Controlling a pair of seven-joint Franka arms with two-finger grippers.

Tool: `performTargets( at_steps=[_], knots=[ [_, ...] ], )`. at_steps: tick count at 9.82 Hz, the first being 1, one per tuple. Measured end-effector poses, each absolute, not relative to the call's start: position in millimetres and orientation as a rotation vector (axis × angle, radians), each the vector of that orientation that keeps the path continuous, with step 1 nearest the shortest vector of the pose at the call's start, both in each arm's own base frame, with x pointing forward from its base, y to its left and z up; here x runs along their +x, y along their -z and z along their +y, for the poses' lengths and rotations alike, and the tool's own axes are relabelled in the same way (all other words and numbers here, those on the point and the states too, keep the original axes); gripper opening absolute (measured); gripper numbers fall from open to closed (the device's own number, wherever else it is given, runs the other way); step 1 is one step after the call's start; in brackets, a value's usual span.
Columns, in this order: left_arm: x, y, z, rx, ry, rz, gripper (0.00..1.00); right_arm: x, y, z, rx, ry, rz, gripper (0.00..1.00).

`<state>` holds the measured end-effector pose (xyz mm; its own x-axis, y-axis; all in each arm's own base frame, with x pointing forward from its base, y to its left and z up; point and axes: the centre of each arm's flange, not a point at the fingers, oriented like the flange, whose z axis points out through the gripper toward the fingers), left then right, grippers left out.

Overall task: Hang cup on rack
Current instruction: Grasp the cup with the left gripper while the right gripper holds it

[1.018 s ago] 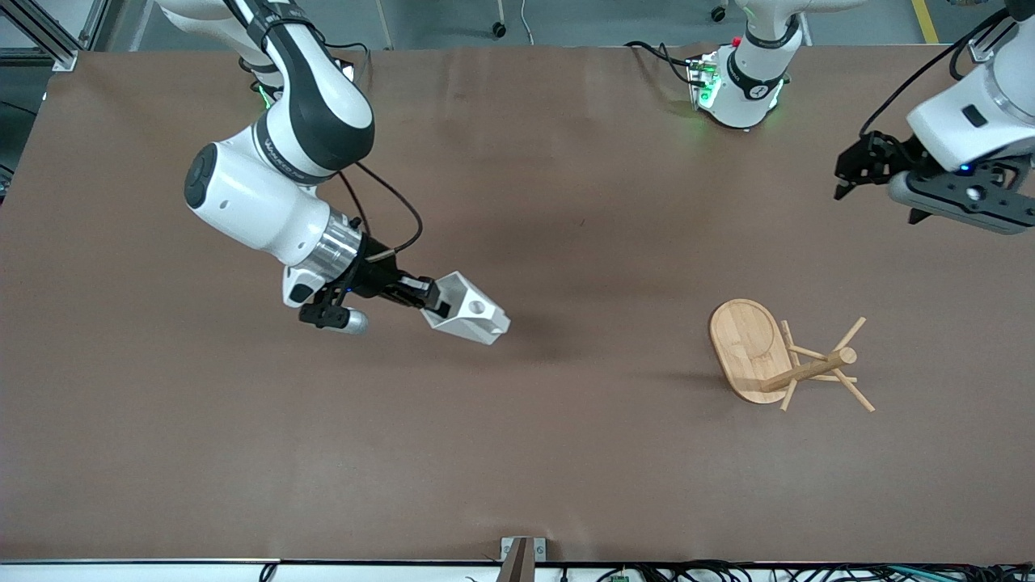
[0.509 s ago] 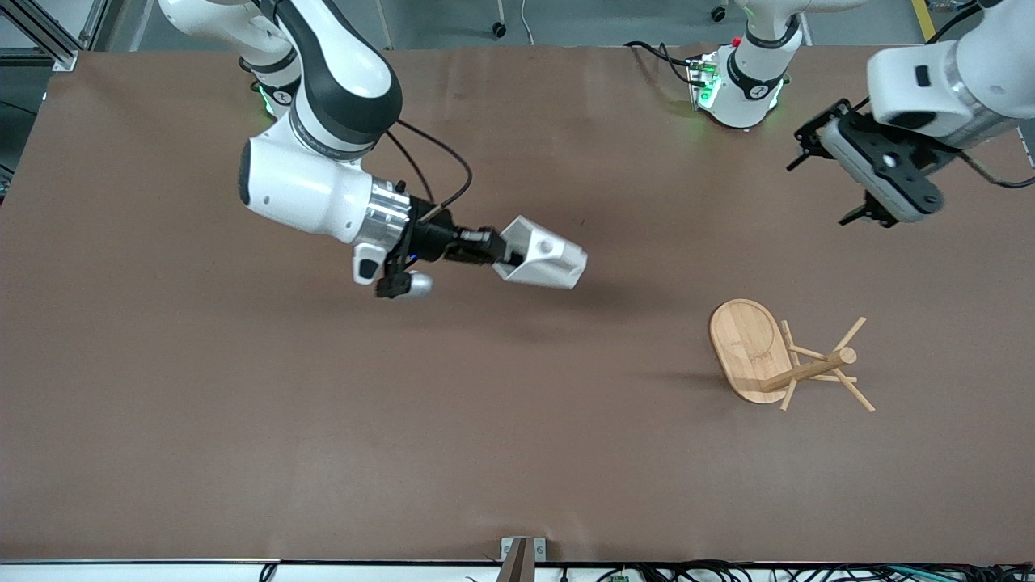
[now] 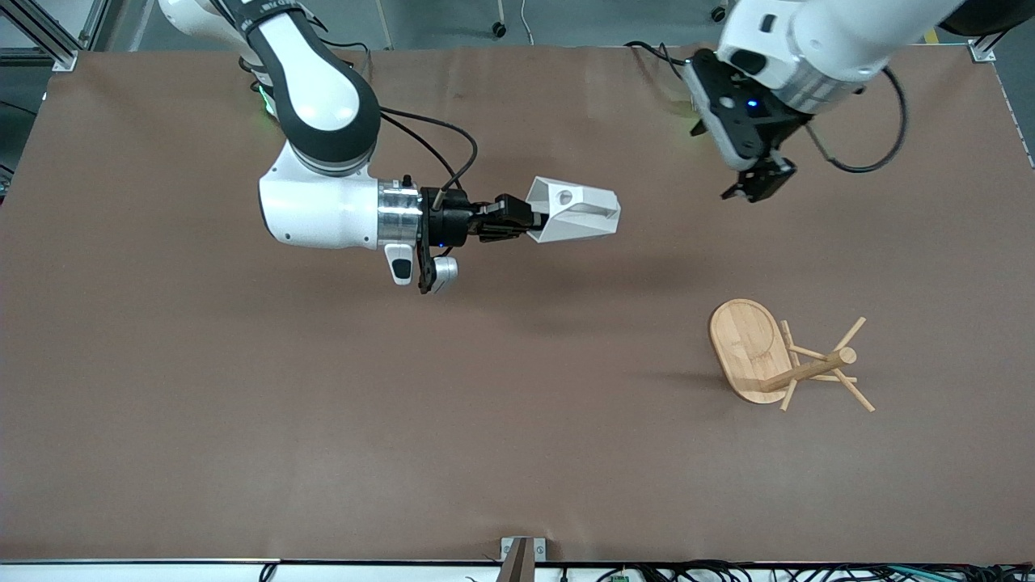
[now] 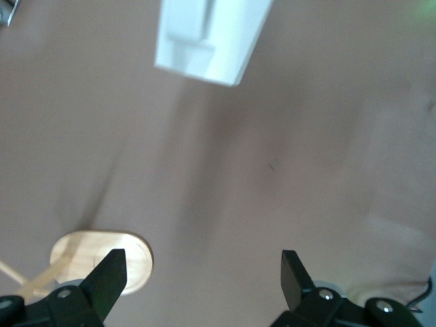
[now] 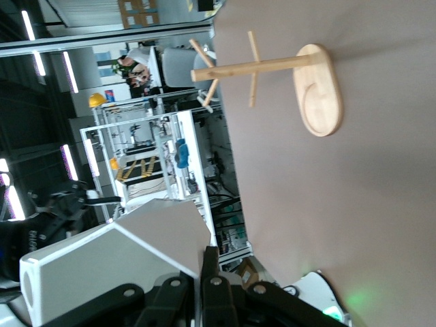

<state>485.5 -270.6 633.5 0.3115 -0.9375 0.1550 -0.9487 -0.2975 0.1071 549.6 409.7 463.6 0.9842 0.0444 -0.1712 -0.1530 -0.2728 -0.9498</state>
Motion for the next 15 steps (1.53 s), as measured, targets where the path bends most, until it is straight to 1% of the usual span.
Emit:
performTargets(
  at_steps=[2,7,15],
  knots=[
    [477.7,-630.4,-297.6,2.358,-0.186,-1.803,1.0,555.4,-467.8,416.7,-1.814,-0.19,0.072,0.05],
    [481.9,-640.0,-307.1,2.292,-0.344,-1.832,1.0,537.2,-468.7,446.2,-1.792,-0.229,0.016,0.05],
    [494.0,-619.5,-319.6,2.252,-0.352,-1.84,1.0,534.1,-466.4,451.1,-1.79,-0.233,0.009,0.05]
  ],
)
